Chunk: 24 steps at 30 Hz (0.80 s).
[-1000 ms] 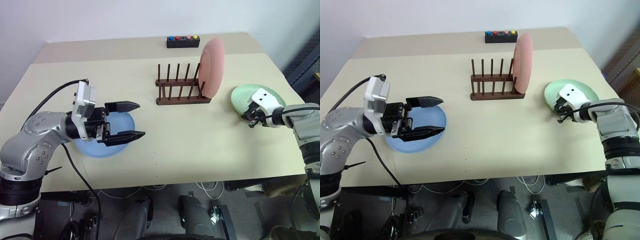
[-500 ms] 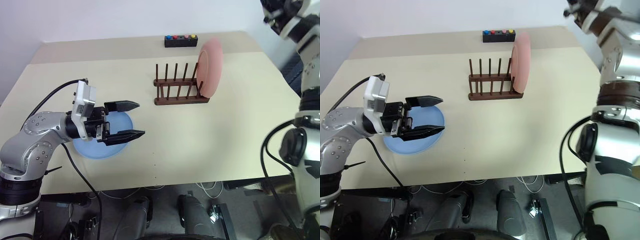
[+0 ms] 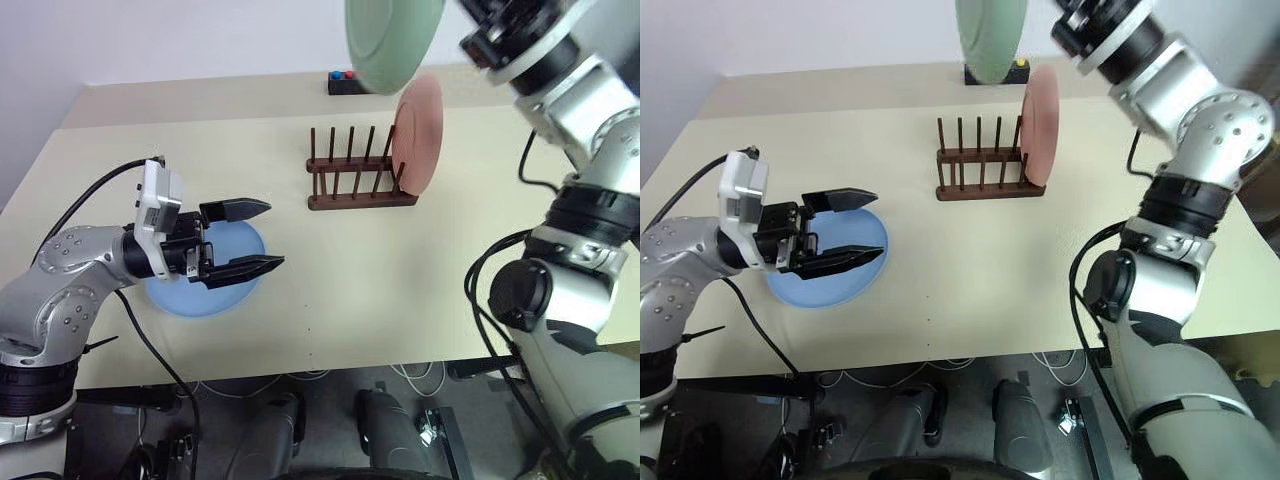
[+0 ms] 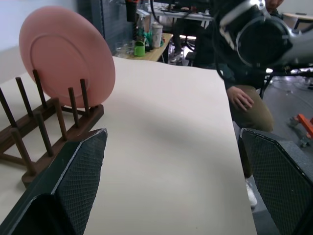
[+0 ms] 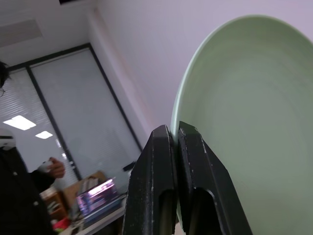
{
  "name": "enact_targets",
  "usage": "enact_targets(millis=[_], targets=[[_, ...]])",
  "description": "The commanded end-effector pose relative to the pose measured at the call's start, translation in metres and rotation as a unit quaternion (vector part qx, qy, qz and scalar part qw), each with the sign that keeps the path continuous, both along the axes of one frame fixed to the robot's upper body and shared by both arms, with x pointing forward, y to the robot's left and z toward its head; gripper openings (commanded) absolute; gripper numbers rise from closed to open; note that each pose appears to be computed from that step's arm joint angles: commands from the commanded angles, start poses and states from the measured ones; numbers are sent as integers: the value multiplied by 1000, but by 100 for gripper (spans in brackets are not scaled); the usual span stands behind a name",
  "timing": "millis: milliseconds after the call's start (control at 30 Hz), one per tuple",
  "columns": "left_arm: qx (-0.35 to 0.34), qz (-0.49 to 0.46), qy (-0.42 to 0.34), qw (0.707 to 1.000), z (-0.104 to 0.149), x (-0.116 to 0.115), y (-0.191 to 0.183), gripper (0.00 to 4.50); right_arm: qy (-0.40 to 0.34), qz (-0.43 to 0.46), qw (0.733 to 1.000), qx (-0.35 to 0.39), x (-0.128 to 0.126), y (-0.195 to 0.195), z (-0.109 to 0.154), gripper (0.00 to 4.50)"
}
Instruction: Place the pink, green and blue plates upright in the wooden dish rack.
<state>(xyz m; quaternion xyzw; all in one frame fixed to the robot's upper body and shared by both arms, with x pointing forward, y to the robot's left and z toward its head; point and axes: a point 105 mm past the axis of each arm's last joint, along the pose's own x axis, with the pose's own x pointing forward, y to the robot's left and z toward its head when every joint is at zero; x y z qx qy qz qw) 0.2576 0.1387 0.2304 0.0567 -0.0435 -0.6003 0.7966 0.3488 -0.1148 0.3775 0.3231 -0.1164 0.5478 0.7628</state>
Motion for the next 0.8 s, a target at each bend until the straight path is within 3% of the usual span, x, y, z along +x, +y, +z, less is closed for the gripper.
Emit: enact_targets(millis=[33,300,800], targets=[[-2,9,-19,1000,9,-4,3,450,3,-12,1000,-16,1,4,-11,3],[-4,-4,-17,1000,9,-7,-4,450,34,-44,997,-46,20,5,-47,3],[-2,-1,-14,1000,8,-10,-4,450,45,-82,994,-50,37,-7,-58,3]])
